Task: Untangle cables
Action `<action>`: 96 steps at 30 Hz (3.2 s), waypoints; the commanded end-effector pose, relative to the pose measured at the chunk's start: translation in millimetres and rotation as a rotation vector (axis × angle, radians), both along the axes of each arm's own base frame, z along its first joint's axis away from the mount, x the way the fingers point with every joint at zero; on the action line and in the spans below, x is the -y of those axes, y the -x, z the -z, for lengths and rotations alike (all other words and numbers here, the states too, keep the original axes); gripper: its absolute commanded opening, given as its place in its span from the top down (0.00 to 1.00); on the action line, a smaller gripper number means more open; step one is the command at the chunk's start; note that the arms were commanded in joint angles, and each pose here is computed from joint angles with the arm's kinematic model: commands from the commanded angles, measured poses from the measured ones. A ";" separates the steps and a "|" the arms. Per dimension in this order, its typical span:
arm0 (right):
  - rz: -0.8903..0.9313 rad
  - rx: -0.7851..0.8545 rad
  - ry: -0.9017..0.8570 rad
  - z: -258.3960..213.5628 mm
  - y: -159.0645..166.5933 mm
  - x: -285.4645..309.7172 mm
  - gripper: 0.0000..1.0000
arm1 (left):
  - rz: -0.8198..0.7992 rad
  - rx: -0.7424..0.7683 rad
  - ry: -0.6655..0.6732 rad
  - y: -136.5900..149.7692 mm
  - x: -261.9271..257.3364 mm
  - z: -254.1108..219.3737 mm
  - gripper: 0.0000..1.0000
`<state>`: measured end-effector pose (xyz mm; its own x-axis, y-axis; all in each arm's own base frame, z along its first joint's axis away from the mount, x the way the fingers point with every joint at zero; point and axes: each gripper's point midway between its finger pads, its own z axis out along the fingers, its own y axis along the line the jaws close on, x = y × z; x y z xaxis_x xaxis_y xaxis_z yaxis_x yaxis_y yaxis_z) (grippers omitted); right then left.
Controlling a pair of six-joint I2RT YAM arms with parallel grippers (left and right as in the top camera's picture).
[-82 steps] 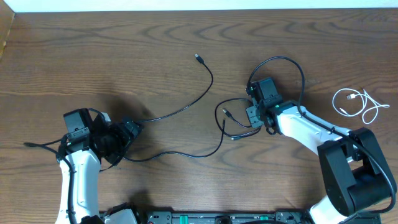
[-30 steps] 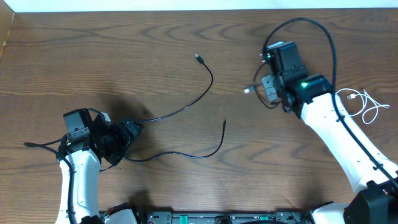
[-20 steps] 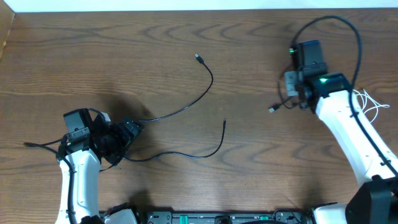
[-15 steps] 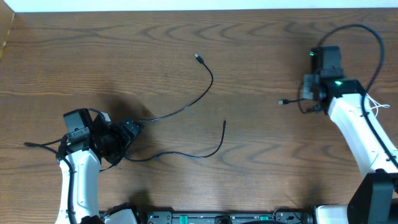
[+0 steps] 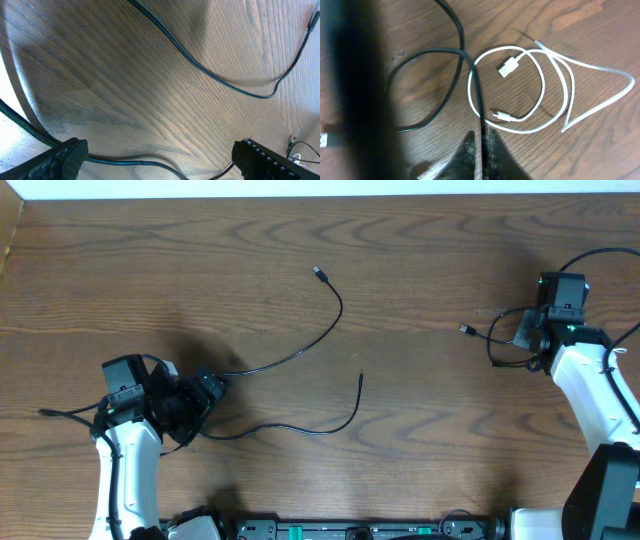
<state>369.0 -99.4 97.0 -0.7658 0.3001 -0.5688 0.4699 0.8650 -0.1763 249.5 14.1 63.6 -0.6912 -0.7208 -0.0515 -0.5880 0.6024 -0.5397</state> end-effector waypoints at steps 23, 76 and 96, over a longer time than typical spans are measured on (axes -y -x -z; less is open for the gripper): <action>-0.046 0.044 -0.108 0.6 -8.0 -18.6 0.22 | 0.017 0.026 -0.003 -4.9 -0.2 -6.9 0.02; -0.247 -0.064 -0.304 74.8 -28.5 -63.2 0.85 | 0.017 0.026 -0.002 -4.9 -0.2 -6.9 0.02; -0.819 -0.009 -0.596 42.7 -16.3 -269.6 0.51 | 0.017 0.026 -0.003 -4.9 -0.2 -6.9 0.02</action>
